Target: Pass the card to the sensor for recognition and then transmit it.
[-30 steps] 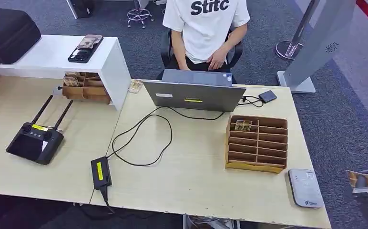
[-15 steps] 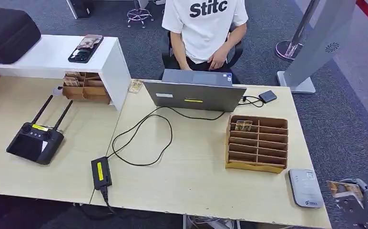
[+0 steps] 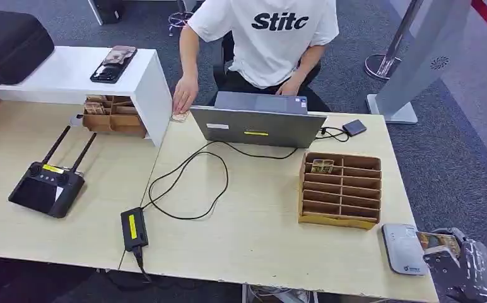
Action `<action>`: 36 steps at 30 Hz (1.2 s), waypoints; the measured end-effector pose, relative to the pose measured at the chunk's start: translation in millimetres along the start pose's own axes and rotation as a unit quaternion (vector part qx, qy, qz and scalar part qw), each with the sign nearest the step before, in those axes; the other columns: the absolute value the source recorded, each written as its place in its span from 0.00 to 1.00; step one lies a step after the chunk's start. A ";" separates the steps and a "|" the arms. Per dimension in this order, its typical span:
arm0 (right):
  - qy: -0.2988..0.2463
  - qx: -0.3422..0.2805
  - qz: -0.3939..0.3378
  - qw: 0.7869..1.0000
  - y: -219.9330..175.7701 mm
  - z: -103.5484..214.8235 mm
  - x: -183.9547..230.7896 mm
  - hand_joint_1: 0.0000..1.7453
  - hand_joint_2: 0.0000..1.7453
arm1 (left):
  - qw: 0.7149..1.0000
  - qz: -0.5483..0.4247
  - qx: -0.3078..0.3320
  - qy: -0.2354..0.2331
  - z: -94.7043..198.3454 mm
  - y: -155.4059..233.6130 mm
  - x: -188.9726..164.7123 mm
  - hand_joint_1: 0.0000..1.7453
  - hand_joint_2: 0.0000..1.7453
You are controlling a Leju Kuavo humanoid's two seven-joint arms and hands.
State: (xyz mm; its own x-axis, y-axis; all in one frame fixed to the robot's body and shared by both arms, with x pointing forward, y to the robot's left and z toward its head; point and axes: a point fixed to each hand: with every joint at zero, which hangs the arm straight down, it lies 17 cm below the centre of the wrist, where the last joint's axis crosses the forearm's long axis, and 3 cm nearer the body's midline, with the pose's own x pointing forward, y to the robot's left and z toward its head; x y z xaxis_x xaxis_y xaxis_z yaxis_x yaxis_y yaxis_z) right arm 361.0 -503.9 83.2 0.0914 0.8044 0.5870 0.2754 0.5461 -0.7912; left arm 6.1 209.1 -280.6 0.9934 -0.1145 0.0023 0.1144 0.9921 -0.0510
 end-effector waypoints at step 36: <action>0.051 0.048 -0.010 0.998 52.0 -1.4 -27.6 1.00 1.00 | 1.000 -0.006 0.000 0.000 0.0 0.9 0.3 0.00 1.00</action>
State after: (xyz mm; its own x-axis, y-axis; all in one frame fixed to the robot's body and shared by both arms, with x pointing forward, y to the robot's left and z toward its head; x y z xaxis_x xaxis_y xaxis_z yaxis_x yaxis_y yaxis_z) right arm 374.1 -498.0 26.1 0.1858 0.7677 0.6132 0.1865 0.5852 -0.7891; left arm 6.6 210.0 -280.6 0.9920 -0.1259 0.0030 0.1259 0.9908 -0.0504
